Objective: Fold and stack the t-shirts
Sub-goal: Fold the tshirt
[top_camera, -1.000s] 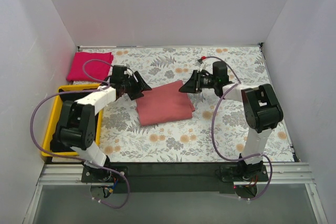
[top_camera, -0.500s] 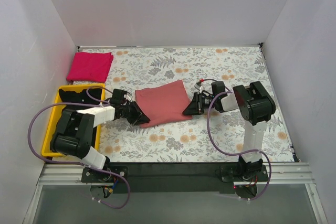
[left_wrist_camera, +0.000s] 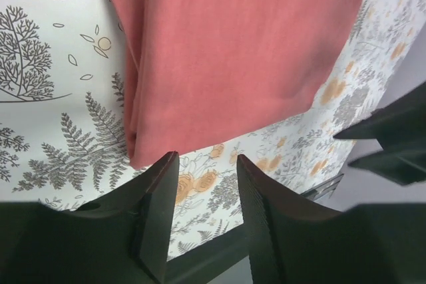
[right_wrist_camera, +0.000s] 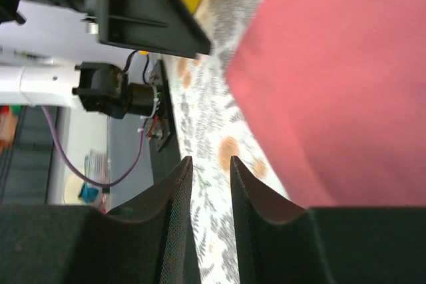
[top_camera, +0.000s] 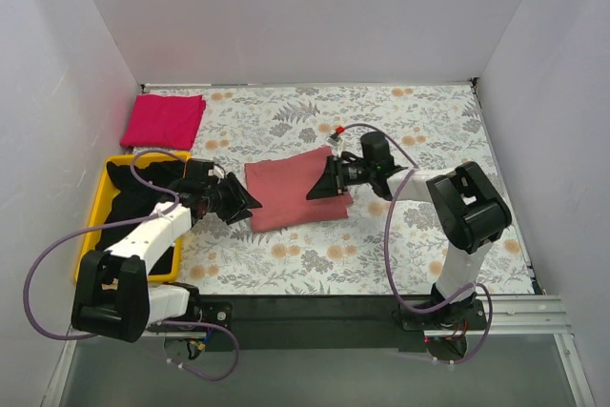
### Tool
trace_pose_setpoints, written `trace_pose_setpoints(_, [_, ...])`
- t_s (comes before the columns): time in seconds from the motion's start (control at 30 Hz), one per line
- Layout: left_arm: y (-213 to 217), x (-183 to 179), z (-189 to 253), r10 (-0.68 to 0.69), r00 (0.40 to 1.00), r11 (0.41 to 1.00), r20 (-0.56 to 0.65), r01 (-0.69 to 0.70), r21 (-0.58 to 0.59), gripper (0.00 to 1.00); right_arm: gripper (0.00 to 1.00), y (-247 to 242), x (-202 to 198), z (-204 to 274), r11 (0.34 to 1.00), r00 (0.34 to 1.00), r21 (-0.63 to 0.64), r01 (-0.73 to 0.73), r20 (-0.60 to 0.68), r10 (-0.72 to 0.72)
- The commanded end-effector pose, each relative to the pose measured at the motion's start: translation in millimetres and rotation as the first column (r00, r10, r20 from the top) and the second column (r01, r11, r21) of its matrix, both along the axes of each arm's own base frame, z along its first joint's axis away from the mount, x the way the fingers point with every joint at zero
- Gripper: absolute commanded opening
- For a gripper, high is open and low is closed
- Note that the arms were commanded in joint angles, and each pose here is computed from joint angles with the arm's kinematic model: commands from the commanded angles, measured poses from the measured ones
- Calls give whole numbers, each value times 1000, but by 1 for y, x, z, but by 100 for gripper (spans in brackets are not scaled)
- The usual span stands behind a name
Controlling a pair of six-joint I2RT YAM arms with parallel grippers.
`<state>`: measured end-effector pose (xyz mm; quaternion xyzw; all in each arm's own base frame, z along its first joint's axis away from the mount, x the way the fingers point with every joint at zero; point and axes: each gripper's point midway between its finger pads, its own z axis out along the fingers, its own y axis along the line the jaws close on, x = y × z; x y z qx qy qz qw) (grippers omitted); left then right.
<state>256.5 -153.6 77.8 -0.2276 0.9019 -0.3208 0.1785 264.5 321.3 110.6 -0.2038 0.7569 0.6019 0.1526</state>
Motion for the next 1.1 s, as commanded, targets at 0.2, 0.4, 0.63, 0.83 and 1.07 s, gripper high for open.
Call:
trace_pose_setpoints(0.2, [2, -18, -50, 6, 984, 1000, -178, -2, 18, 24, 36, 70, -27, -58, 991, 989, -74, -113, -101, 105])
trace_pose_setpoints(0.4, [9, -25, -57, 31, 979, 998, -201, -20, 55, 22, 35, 59, -26, -78, 990, 990, -110, -90, -117, 77])
trace_pose_setpoints(0.63, [20, 17, -6, 56, 998, 990, -2, -55, 130, 29, 37, 42, 18, 3, 1000, 999, 5, -10, 52, 10])
trace_pose_setpoints(0.83, [25, 99, 25, 125, 984, 988, 128, -136, 75, 31, 37, 11, 105, 27, 988, 987, 55, 147, 64, -150])
trace_pose_setpoints(1.07, [16, 165, -2, 114, 991, 992, 77, -117, 39, 29, 37, -4, 171, -5, 968, 969, 41, 249, -15, -248])
